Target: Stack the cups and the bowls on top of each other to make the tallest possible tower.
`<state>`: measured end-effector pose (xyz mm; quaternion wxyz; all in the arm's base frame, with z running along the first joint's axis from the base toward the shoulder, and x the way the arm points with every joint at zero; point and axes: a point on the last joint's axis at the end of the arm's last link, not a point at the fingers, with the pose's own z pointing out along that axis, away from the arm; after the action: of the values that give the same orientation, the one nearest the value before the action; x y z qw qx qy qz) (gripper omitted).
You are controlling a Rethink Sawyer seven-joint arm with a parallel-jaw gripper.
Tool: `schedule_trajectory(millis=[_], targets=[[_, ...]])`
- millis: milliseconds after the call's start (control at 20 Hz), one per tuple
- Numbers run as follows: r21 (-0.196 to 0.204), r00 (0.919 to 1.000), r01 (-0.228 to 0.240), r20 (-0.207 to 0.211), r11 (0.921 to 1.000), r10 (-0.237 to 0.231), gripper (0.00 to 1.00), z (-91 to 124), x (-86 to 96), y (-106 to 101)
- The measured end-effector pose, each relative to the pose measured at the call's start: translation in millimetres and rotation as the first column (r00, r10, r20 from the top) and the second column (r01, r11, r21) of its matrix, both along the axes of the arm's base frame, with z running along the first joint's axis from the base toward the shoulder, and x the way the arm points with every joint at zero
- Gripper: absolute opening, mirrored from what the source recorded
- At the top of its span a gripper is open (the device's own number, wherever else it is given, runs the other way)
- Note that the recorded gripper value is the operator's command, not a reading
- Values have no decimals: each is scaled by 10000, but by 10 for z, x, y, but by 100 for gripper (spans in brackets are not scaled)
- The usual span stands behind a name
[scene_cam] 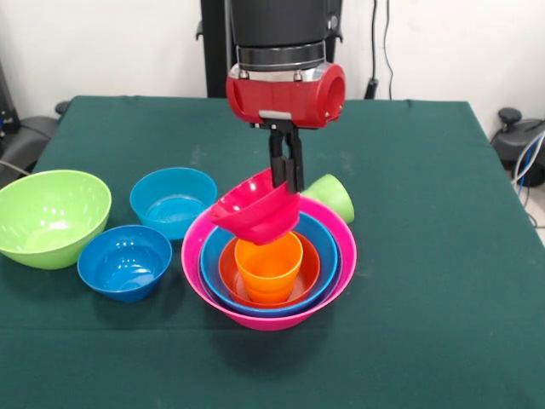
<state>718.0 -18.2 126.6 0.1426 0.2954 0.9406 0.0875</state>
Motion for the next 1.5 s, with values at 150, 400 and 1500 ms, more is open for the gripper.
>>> schedule_trajectory(millis=[150, 400, 1500], targets=[[4, 10000, 15, 23, 10000, -15, 0, -31, 0, 1], [-6, 9998, 72, 210, 10000, -71, 0, -100, 20, 1], [5, 9988, 215, 438, 9998, -215, 100, -275, 28, -20]])
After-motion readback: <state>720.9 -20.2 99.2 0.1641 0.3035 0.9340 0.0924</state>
